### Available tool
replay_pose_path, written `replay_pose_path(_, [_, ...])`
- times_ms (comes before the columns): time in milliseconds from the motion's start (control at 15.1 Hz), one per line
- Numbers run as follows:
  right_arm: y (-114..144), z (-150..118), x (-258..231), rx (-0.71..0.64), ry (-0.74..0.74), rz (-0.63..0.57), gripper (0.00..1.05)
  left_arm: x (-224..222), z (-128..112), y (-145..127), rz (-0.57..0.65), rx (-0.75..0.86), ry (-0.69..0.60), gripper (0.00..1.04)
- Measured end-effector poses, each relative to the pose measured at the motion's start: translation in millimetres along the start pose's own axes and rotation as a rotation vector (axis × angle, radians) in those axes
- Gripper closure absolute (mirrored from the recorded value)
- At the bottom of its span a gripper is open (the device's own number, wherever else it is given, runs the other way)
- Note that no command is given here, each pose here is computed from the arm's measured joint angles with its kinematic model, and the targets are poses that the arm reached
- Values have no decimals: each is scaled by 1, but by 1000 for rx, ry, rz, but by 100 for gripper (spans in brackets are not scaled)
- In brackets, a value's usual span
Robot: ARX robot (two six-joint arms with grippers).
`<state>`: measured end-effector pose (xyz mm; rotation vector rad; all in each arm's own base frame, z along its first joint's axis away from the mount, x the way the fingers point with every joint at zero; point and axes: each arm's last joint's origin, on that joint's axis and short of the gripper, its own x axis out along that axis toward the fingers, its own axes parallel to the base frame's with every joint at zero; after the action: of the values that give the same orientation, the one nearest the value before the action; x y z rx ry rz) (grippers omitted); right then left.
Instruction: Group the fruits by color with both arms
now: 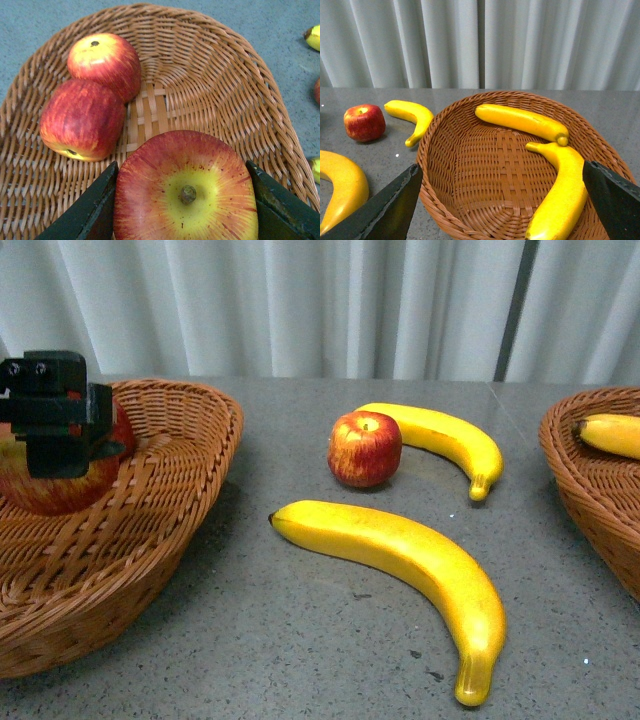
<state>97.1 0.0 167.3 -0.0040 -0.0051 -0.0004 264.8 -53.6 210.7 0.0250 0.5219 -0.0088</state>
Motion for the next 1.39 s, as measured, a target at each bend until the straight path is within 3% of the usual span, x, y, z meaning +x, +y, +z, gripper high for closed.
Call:
replay_pose_path(132, [0, 0, 0, 0, 0, 0, 7, 2, -3, 0, -1, -13, 13, 39])
replay_pose_path(330, [0, 0, 0, 0, 0, 0, 7, -7, 3, -10, -27, 3, -26, 5])
replay_pose_path(594, [0, 0, 0, 0, 0, 0, 7, -1, 53, -39, -149, 59, -180, 7])
replay_pose_path(991, [0, 0, 0, 0, 0, 0, 7, 101, 83, -90, -344, 282, -58, 7])
replay_pose_path(1189, [0, 0, 0, 0, 0, 0, 7, 118, 81, -119, -455, 371, -41, 7])
replay_pose_path(1387, [0, 0, 0, 0, 0, 0, 7, 125, 74, -138, -477, 407, -13, 7])
